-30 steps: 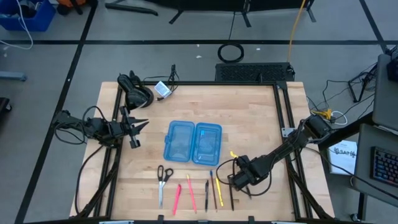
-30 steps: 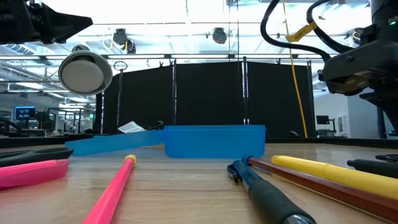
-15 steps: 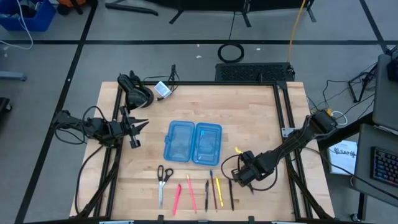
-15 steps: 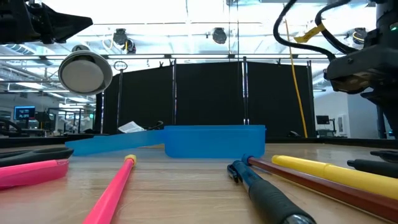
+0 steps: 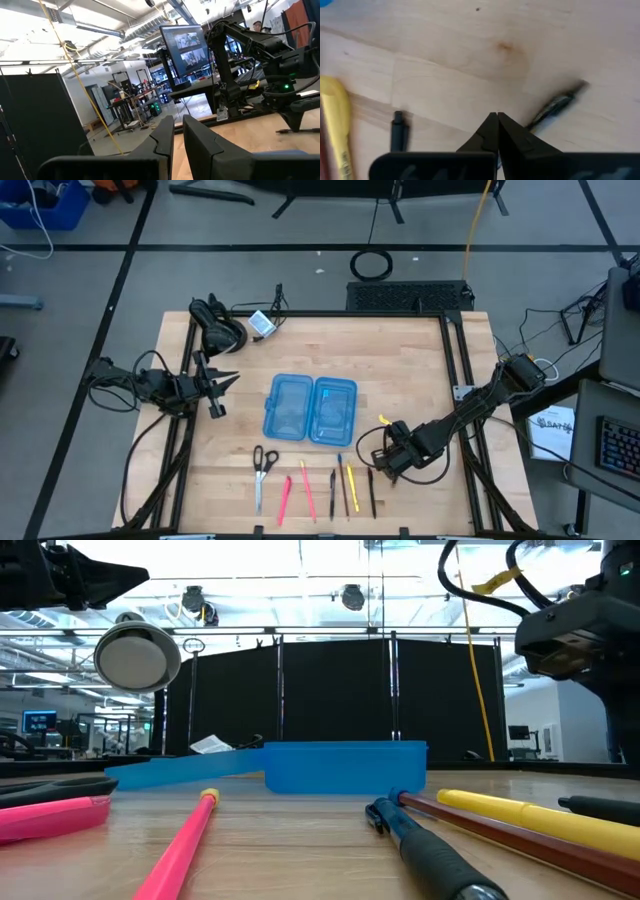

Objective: Pick & place school supplies into a supply box
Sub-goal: Put the right black pen into the blue supply box

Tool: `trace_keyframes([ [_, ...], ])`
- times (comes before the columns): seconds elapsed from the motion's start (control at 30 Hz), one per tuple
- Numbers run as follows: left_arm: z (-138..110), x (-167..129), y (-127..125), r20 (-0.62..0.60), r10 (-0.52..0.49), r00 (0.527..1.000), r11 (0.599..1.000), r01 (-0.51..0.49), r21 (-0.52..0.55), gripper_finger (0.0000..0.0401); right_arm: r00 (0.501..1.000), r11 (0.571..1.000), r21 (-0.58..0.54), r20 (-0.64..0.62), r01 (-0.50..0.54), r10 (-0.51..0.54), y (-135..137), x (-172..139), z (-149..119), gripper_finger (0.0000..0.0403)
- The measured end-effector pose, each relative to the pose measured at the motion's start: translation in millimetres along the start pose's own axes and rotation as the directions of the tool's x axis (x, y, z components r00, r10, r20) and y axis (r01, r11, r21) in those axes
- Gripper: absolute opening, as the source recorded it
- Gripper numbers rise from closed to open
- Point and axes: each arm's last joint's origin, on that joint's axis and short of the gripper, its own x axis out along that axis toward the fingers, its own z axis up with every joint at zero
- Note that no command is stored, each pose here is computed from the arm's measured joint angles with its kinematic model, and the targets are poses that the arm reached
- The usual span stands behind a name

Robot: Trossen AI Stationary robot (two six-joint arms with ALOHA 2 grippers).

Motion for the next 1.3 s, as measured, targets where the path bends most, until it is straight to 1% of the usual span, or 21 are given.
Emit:
trace_keyframes([
  [0.17,0,0,0,0.0,0.0,1.0,1.0,0.0,0.0,0.0047,1.0,1.0,0.003,-0.016,0.011,-0.011,0,1,-1,0.0004],
  [0.23,0,0,0,0.0,0.0,1.0,1.0,0.0,0.0,0.0047,1.0,1.0,-0.026,-0.002,0.002,-0.002,0,1,0,0.0003],
  [0.3,0,0,0,0.0,0.0,1.0,1.0,0.0,0.0,0.0047,1.0,0.993,-0.117,-0.004,-0.008,0.007,2,0,1,0.0003],
  [0.37,0,0,0,0.0,0.0,1.0,1.0,0.0,-0.001,0.0047,1.0,0.973,-0.228,-0.006,-0.022,0.021,4,-4,1,0.0002],
  [0.53,0,0,0,0.003,-0.004,1.0,1.0,0.004,-0.007,0.0047,0.999,0.924,-0.381,0.02,-0.034,0.045,4,-15,2,0.0002],
  [0.57,0,0,0,0.004,-0.005,1.0,1.0,0.005,-0.008,0.0047,0.998,0.908,-0.418,0.025,-0.038,0.053,4,-17,3,0.0001],
  [0.63,0,0,0,0.004,-0.007,1.0,1.0,0.007,-0.008,0.0047,0.997,0.86,-0.508,0.021,-0.052,0.073,4,-20,2,0.0001],
  [0.7,0,0,0,0.004,-0.007,1.0,1.0,0.007,-0.008,0.0047,0.997,0.8,-0.596,-0.007,-0.07,0.081,2,-26,2,0.0001],
  [0.77,0,0,0,0.004,-0.007,1.0,1.0,0.007,-0.008,0.0047,0.997,0.728,-0.682,-0.025,-0.07,0.073,-1,-32,4,0.0001],
  [0.87,0,0,0,0.004,-0.007,1.0,1.0,0.007,-0.009,0.0047,0.999,0.627,-0.779,-0.023,-0.033,0.024,-9,-39,10,0.0001],
  [0.9,0,0,0,0.001,-0.008,1.0,1.0,0.008,-0.008,0.0047,0.999,0.584,-0.812,-0.035,-0.027,-0.001,-12,-41,12,0.0001],
  [1.0,-3,0,-2,-0.023,-0.021,1.0,1.0,0.022,0.008,0.0047,0.995,0.425,-0.904,-0.079,-0.047,-0.058,-17,-42,15,0.0],
  [1.03,-3,0,-2,-0.027,-0.024,0.999,1.0,0.024,0.011,0.0047,0.993,0.357,-0.932,-0.087,-0.055,-0.074,-18,-43,16,0.0],
  [1.13,-4,0,-3,-0.038,-0.03,0.999,0.999,0.03,0.018,0.0047,0.99,0.133,-0.987,-0.103,-0.091,-0.091,-19,-42,16,0.0],
  [1.17,-4,0,-3,-0.038,-0.03,0.999,0.999,0.03,0.018,0.0047,0.991,0.075,-0.993,-0.101,-0.094,-0.091,-18,-42,17,0.0],
  [1.23,-4,0,-3,-0.034,-0.029,0.999,1.0,0.029,0.004,0.0047,0.994,0.007,-0.997,-0.079,-0.078,-0.079,-17,-41,19,0.0001],
  [1.3,-4,0,-3,-0.036,-0.029,0.999,0.999,0.028,-0.026,0.0047,0.995,-0.036,-0.996,-0.074,-0.077,-0.07,-16,-41,21,0.0007],
])
